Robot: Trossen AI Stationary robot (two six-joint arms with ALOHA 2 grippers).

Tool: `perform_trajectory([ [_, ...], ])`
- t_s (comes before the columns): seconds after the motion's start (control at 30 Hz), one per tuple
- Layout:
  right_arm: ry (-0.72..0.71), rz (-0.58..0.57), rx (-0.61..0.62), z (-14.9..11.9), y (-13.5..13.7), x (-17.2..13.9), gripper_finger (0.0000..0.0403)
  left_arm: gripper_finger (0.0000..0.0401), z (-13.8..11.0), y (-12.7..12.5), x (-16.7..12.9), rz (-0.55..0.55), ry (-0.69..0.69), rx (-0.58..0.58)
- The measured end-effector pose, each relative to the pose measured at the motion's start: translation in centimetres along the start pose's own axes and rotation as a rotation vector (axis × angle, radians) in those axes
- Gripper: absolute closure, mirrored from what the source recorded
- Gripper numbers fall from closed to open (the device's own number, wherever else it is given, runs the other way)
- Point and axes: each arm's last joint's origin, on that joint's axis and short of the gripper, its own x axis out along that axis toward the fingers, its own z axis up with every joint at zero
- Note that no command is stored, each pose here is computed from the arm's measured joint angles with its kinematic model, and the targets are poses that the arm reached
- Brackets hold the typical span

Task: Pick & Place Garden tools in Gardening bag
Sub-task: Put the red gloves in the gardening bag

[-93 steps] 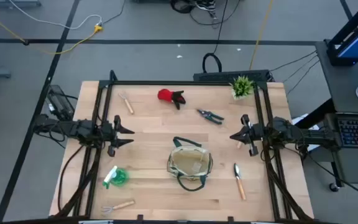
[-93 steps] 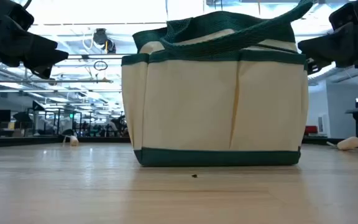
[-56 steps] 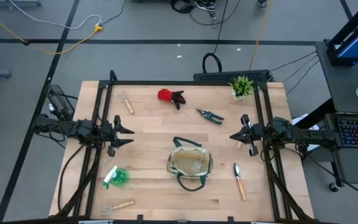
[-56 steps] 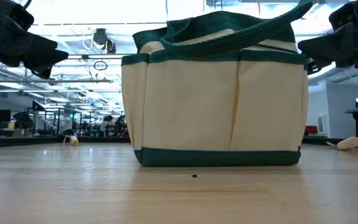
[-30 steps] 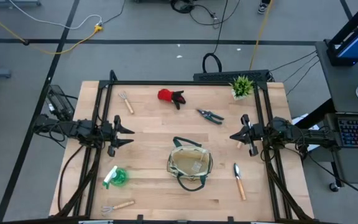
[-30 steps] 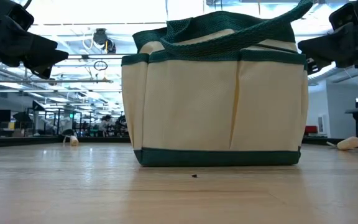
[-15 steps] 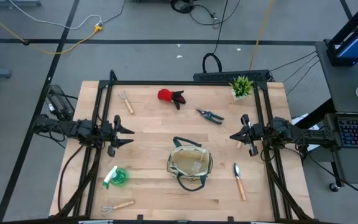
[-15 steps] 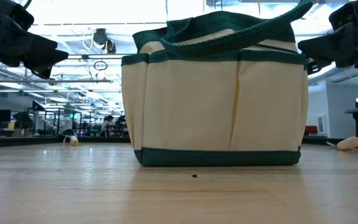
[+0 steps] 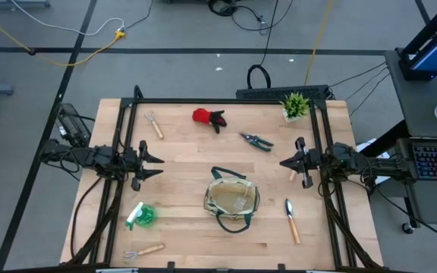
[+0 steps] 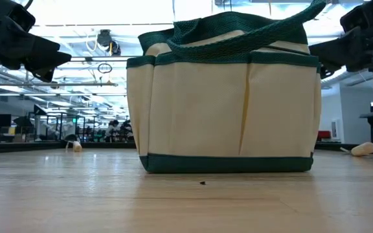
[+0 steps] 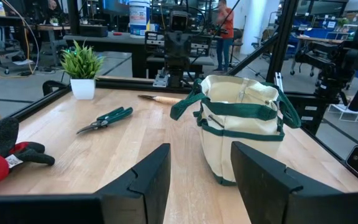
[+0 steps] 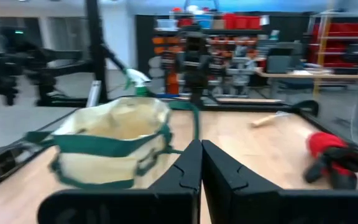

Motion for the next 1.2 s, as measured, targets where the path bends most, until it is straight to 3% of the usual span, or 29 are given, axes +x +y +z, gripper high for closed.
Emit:
perform_trajectory([
  [0.17, 0.000, -0.057, 0.000, 0.0, -0.2, 0.0, 0.0403, 0.0226, 0.1, 0.0, 0.0, -0.001, -0.013, -0.041],
  [0.5, -0.003, -0.202, 0.000, 0.0, -0.6, -0.1, 0.0403, 0.0226, 2.3, 0.0, -0.3, 0.005, -0.249, -0.333],
  [0.73, -0.003, -0.196, 0.000, 0.0, -0.6, -0.1, 0.0403, 0.0226, 3.9, 0.1, -0.8, 0.008, -0.424, -0.415],
  [1.0, -0.003, -0.198, 0.000, 0.0, -0.6, -0.1, 0.0403, 0.0226, 4.1, 0.1, -0.9, -0.014, -0.445, -0.434],
  [1.1, -0.003, -0.198, 0.000, 0.0, -0.6, -0.1, 0.0403, 0.0226, 4.1, 0.2, -0.9, 0.021, -0.457, -0.483],
  [1.2, -0.002, -0.196, 0.000, 0.0, -0.6, -0.1, 0.0403, 0.0226, 4.0, 0.5, -0.9, 0.132, -0.477, -0.552],
])
